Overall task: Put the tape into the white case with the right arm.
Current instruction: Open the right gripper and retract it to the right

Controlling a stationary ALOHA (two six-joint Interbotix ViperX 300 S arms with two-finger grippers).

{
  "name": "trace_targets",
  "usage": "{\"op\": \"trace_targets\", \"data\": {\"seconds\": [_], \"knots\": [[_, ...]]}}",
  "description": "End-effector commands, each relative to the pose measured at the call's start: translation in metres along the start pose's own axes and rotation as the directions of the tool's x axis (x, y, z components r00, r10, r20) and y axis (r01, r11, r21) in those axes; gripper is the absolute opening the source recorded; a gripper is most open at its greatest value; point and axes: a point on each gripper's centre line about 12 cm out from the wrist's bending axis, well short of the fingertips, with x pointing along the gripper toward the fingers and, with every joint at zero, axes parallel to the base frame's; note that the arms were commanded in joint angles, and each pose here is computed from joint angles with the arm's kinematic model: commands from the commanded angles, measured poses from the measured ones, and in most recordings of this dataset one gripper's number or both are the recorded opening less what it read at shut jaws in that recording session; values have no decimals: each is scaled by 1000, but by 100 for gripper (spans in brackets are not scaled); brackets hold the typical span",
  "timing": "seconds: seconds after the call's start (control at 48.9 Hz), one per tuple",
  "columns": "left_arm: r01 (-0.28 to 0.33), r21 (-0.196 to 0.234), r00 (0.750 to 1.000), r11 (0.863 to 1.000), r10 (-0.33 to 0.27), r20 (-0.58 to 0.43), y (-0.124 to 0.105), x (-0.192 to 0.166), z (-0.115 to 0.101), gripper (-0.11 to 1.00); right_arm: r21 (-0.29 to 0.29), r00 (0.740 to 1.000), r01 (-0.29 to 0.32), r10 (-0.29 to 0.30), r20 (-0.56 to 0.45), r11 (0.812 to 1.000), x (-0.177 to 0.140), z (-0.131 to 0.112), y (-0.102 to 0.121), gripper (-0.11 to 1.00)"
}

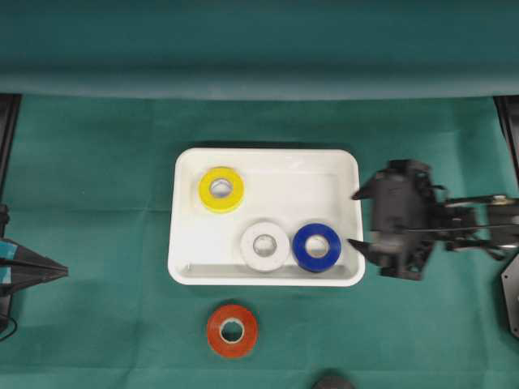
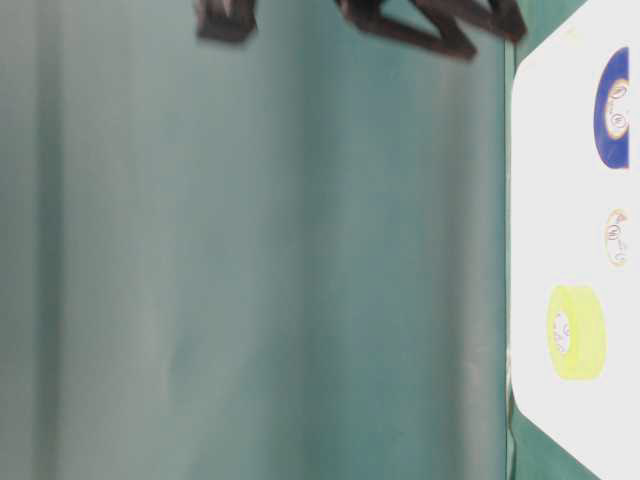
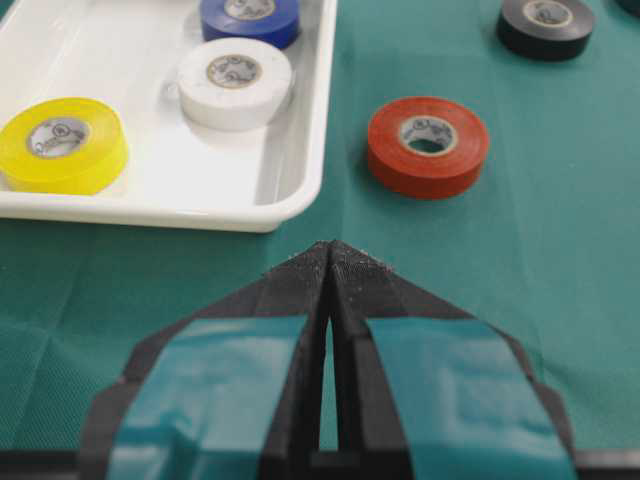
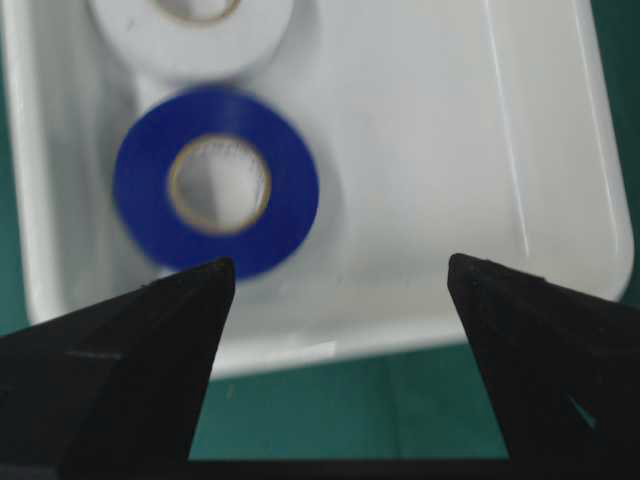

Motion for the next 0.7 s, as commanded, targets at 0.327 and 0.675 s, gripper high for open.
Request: {"op": "trace_targets", "data": {"seconds": [0.327,0.675], "knots": [[-6,0,1000,1000,6,6,1,1,4,0,87,985,-37,22,171,995,-64,-55,-1,59],[-6,0,1000,1000,6,6,1,1,4,0,91,967,-56,31,252,994,-82,-75,0,58]]}}
